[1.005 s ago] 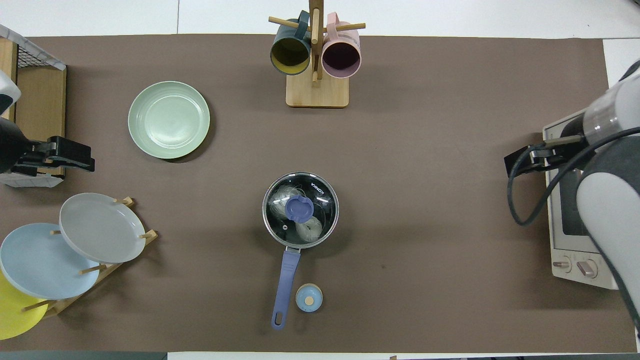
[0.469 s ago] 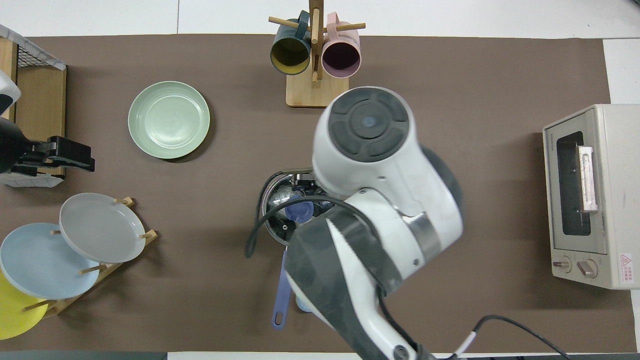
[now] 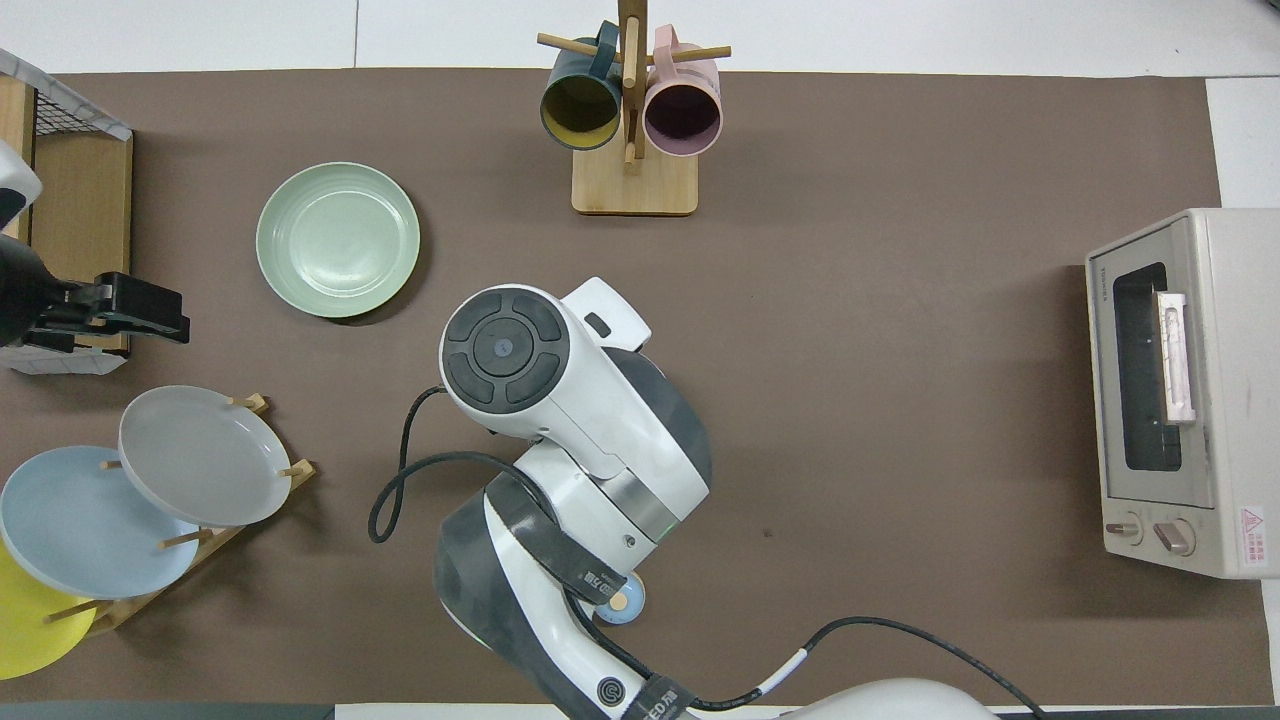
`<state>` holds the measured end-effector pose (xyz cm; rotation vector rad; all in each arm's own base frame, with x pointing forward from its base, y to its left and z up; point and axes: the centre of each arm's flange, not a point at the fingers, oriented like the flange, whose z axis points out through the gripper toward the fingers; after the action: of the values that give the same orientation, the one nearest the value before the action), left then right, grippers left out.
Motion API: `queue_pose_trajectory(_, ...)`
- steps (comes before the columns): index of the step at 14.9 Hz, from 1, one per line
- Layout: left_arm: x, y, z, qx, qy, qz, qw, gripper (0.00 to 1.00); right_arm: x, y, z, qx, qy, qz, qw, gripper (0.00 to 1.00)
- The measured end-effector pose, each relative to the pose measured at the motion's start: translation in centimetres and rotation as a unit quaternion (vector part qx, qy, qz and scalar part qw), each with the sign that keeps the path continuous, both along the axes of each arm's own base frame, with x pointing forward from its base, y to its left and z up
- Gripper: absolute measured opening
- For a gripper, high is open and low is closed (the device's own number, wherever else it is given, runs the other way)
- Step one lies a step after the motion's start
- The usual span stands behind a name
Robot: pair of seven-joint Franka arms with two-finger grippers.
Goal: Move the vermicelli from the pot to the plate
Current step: 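Grasp the blue lid knob with the right gripper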
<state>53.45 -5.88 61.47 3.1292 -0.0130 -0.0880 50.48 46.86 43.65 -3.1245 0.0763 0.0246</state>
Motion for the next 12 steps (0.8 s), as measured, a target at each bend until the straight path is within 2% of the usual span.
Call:
queue_pose_trajectory(8,0.0,0.0,0.0,0.0,0.0,0.0,1.0,1.0,-0.3,-1.1,-3.0,-0.031,0.014,0.008,0.999,1.0)
queue_pose_trajectory(11,0.0,0.0,0.0,0.0,0.0,0.0,1.0,1.0,-0.5,-1.4,-3.4,-0.034,0.018,0.01,0.999,0.96)
queue_pose_trajectory(12,0.0,0.0,0.0,0.0,0.0,0.0,1.0,1.0,-0.6,-1.4,-3.4,-0.034,0.018,0.011,0.999,0.91)
